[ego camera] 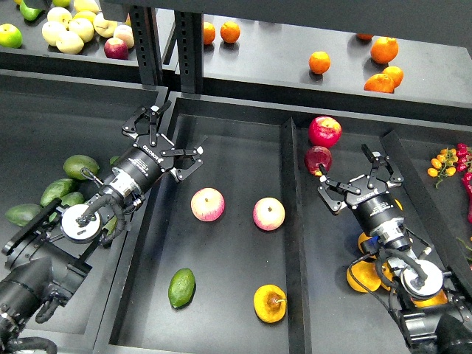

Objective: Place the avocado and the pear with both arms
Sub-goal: 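Move the left gripper toward the green avocado in the tray, then lower the left gripper over the green avocado and close on it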

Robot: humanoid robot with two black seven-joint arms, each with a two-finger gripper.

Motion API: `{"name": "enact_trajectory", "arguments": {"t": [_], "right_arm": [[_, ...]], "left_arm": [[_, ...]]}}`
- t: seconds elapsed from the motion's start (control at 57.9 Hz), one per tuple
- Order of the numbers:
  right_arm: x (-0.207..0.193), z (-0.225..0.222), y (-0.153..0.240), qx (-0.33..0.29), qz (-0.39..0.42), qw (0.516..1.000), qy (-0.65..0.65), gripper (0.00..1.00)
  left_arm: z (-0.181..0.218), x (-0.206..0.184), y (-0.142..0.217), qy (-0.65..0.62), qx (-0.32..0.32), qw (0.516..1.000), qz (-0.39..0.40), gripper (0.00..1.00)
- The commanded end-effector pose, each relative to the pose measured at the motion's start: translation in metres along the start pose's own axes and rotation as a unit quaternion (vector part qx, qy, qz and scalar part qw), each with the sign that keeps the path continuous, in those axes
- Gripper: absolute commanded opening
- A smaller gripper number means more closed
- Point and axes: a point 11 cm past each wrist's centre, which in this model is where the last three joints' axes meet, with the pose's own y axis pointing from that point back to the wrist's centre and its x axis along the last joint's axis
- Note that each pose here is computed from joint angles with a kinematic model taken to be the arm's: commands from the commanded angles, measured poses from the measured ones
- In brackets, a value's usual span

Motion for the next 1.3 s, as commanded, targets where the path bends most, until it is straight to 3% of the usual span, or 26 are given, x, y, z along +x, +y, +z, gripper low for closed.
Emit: {"name": "enact_trajectory", "arguments": {"t": [0.0, 0.086, 0.104, 0.207, 0.415, 0.518, 0.656, 1.278], "right_arm": [[0.000, 0.000, 0.000, 0.001, 0.000, 1.000, 0.000, 0.99], [0.000, -0.001, 0.000, 0.002, 0.000, 1.000, 0.000, 0.99], [0.000, -0.002, 0.000, 0.005, 0.000, 1.000, -0.001, 0.99], [0.000, -0.004, 0.000, 0.007, 0.000, 1.000, -0.002, 0.99], [-0.001, -0.004, 0.000, 0.008, -0.001, 1.000, -0.002, 0.99], [-0.002, -0.005, -0.001, 0.009, -0.003, 1.000, -0.001, 0.99], [-0.001, -0.009, 0.000, 0.017, -0.002, 1.000, -0.004, 0.99], [0.001, -0.010, 0.001, 0.018, 0.002, 1.000, -0.006, 0.99]], "left_arm": [[-0.010, -0.007, -0.007, -0.007, 0.055, 0.998, -0.009, 1.00], [-0.018, -0.017, -0.015, -0.017, 0.116, 0.993, -0.021, 0.99], [-0.024, -0.024, -0.021, -0.026, 0.157, 0.987, -0.028, 0.98], [-0.037, -0.036, -0.035, -0.046, 0.192, 0.980, -0.040, 0.97], [-0.005, -0.024, -0.024, -0.190, 0.302, 0.934, 0.005, 0.97], [0.022, -0.003, -0.002, -0.284, 0.373, 0.881, 0.063, 0.97], [0.021, 0.012, 0.015, -0.360, 0.457, 0.808, 0.096, 0.97], [-0.029, 0.041, 0.047, -0.415, 0.572, 0.701, 0.097, 0.92]]}}
